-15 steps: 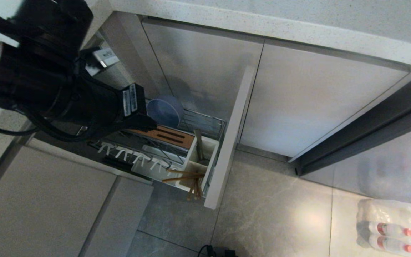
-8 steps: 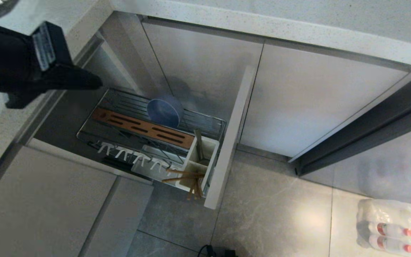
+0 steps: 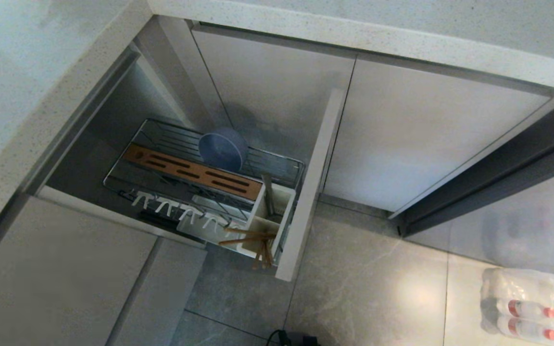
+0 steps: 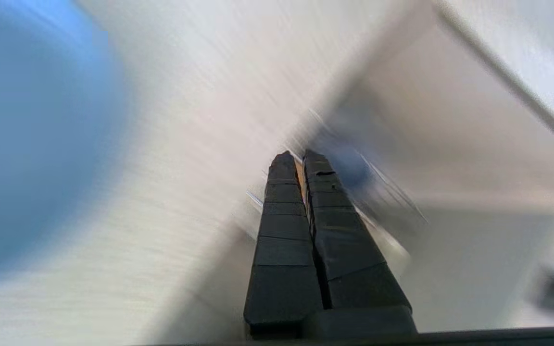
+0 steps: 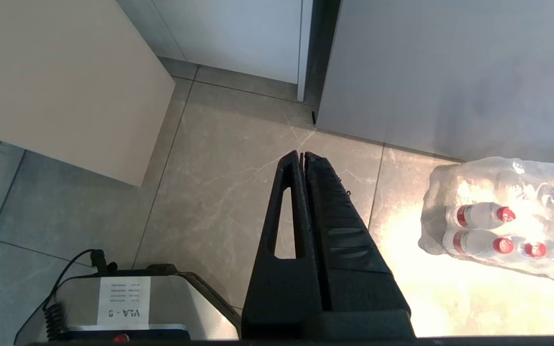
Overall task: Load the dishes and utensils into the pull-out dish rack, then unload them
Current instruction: Pick up the fork and place it in the cupboard
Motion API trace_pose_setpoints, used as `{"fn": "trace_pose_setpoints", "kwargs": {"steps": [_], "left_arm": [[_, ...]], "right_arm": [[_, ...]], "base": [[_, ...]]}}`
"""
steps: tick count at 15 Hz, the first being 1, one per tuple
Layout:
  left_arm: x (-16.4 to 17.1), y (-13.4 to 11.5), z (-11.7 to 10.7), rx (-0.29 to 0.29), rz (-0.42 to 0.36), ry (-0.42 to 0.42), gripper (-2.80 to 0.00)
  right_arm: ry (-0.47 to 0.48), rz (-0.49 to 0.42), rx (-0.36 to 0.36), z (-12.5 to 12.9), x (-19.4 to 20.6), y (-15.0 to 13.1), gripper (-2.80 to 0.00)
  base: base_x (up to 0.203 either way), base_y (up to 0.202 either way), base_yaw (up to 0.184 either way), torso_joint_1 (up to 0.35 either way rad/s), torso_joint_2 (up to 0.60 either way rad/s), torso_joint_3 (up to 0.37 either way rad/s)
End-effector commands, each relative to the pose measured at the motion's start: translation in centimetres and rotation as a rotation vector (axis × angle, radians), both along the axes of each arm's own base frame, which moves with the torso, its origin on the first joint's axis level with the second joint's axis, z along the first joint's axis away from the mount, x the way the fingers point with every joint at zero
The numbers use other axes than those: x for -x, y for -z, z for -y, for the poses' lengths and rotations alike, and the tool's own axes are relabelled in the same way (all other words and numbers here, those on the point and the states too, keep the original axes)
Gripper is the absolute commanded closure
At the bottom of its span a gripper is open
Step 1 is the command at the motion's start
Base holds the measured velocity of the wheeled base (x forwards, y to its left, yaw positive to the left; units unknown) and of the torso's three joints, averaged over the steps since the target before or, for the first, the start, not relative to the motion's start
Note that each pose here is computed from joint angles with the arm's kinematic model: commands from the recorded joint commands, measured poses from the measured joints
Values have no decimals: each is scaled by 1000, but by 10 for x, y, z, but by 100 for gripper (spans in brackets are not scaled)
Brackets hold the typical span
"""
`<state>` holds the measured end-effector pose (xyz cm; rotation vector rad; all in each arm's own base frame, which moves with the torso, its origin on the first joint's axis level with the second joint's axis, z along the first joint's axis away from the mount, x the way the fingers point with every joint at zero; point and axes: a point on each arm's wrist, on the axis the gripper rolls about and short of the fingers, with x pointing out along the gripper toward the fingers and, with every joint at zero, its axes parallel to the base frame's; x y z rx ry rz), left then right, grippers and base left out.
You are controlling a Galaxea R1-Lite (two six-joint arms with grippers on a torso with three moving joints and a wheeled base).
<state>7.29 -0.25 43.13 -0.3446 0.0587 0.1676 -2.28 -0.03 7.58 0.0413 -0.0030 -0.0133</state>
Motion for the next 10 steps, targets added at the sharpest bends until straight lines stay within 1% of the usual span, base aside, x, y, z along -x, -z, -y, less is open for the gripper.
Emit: {"fn": "trace_pose_setpoints", "kwargs": {"steps": [1,3,5,7,10], "left_arm": [[28,-11,-8,-62,74,-93,0],[46,-15,-11,-181,85,-201,0],[54,-15,-13,-264,63,-313,0],[56,-14,-15,-326,18,-459,0],[57,-14,-18,-386,-40,-607,0]], "right_arm": [[0,-1,0,0,0,0,0],[0,-1,0,0,0,0,0],[0,-1,0,0,0,0,0],[0,-1,0,0,0,0,0],[0,-1,0,0,0,0,0]], "base": [[0,0,0,0,0,0],[0,0,0,0,0,0],[0,0,0,0,0,0],[0,0,0,0,0,0],[0,0,0,0,0,0]]}}
